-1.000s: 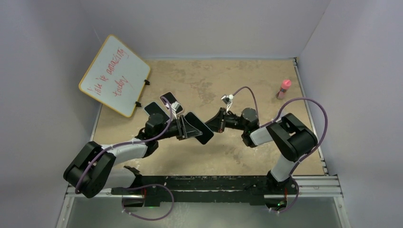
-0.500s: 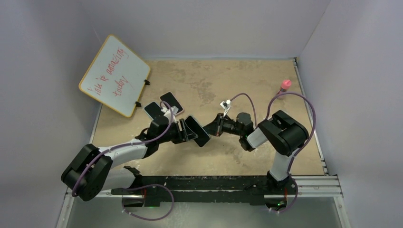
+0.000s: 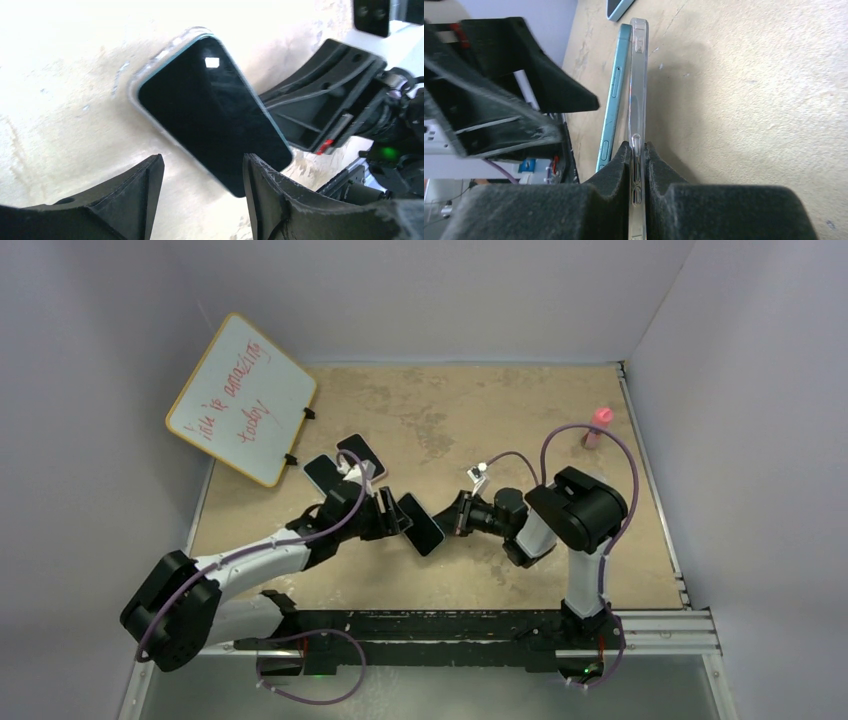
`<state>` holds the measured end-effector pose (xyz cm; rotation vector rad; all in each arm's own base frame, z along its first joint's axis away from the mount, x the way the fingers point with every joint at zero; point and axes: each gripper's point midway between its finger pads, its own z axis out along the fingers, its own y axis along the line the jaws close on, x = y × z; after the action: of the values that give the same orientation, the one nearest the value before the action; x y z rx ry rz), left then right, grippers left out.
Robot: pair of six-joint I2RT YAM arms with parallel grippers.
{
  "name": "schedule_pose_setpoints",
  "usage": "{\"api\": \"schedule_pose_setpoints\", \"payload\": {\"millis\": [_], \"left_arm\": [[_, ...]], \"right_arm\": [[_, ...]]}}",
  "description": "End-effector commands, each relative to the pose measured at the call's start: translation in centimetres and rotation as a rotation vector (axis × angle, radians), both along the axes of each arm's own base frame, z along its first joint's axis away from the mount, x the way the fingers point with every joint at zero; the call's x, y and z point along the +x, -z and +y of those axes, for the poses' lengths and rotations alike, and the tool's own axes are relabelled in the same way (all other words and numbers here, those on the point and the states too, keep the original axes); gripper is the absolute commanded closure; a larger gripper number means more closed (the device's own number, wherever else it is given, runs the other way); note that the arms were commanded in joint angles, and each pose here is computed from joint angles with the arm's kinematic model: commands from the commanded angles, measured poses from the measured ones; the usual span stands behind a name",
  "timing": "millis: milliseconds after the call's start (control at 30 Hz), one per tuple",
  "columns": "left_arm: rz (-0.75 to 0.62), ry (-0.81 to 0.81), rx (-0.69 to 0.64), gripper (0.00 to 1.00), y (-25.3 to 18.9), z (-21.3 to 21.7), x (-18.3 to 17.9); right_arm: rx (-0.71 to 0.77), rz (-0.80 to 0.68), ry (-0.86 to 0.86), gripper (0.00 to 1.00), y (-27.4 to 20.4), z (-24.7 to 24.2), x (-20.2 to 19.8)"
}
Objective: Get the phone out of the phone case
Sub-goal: Remove the phone case from the phone.
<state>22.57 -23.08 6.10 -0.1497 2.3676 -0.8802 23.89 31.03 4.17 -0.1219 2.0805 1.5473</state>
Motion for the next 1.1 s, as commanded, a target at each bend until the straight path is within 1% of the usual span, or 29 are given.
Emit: {"api": "schedule_pose_setpoints", "payload": {"millis": [0,100,133,167,233,333,500,800,933,1067], "left_arm": [[-0.116,-0.032,0.076,0.39,-3.7,-1.5,1.7],[-0.091,-0.069,0.115,0.39,-3.7,-2.1,2.2],[-0.076,-0.089,0.12,0.34,-3.5,-2.3,2.4],[-0.069,-0.091,0.122,0.34,-3.5,-2.7,2.6],[-0.054,-0.106,0.124,0.34,-3.7,-3.7,3.1],[-0.048,-0.127,0.18,0.33,-3.6,-4.4,3.6],[-0.035,-0.166,0.274,0.31,-2.8,-4.4,4.2],[-0.017,-0.168,0.357,0.31,-0.5,-4.6,4.3],[-0.024,-0.178,0.372,0.31,-0.4,-4.8,4.8],[-0.027,-0.176,0.391,0.3,-0.4,-4.9,5.2]], "right_arm": [[0.074,-0.195,0.065,1.0,-4.1,0.3,1.9],[0.023,-0.212,0.092,1.0,-3.6,0.1,2.2],[0.006,-0.22,0.099,1.0,-3.4,0.1,2.3],[-0.012,-0.228,0.105,1.0,-3.3,0.1,2.3],[-0.052,-0.239,0.114,1.0,-2.8,0.1,2.4],[-0.089,-0.251,0.133,1.0,-2.3,0.0,2.5],[-0.127,-0.266,0.155,1.0,-2.1,-0.1,2.7],[-0.221,-0.309,0.161,1.0,-1.6,0.4,2.8],[-0.264,-0.343,0.154,1.0,-1.7,0.9,2.7],[-0.274,-0.363,0.155,1.0,-2.0,1.1,2.7]]}}
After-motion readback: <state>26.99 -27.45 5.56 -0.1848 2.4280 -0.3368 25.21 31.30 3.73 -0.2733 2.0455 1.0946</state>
